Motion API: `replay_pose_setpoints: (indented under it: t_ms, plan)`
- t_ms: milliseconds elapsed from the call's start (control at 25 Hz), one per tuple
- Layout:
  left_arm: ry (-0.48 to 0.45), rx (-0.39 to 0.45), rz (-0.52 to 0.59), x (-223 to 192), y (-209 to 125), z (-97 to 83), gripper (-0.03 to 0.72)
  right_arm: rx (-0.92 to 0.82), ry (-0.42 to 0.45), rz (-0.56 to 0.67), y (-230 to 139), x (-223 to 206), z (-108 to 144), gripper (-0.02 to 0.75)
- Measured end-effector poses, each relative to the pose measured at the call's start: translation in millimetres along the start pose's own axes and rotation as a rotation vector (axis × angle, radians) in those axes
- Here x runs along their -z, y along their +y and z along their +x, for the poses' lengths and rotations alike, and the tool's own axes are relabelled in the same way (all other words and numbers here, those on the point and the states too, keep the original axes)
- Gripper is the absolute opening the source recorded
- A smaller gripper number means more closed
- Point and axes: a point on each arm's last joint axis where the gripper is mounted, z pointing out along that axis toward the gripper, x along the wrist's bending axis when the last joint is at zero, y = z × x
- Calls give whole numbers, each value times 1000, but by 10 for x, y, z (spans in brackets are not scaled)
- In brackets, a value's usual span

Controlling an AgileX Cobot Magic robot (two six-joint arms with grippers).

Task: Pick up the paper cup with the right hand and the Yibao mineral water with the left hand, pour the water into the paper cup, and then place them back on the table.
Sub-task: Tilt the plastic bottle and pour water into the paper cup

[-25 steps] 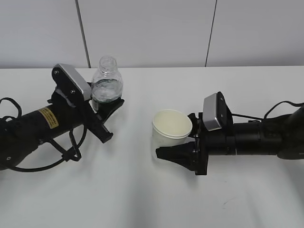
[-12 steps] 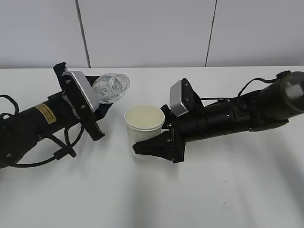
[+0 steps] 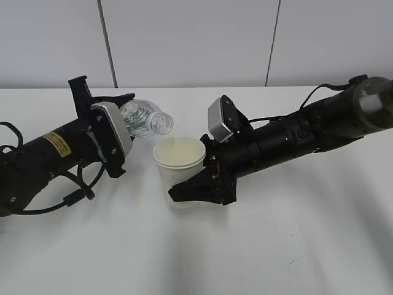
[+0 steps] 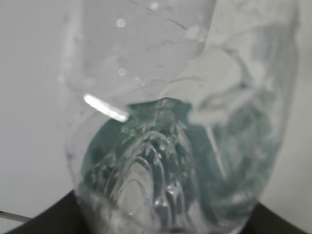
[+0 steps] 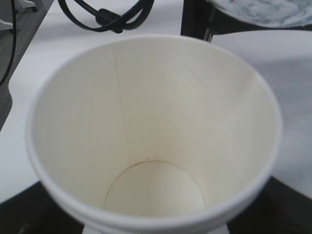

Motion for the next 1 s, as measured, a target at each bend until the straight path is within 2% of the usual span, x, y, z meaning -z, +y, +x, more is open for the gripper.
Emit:
replay_pose_setpoints:
  t_ms: [240, 600, 840, 1000]
  plan:
    - [25, -85, -8, -55, 5, 65, 355, 0, 33, 31, 37, -61, 28, 543]
    - [28, -253, -3, -57, 3, 69, 354, -6, -15, 72, 2, -66, -13, 543]
    - [28, -386, -2, -57, 3, 69, 354, -17, -18, 76, -2, -65, -15, 543]
    - [28, -422, -1, -57, 3, 69, 354, -15, -7, 91, -15, -64, -6, 543]
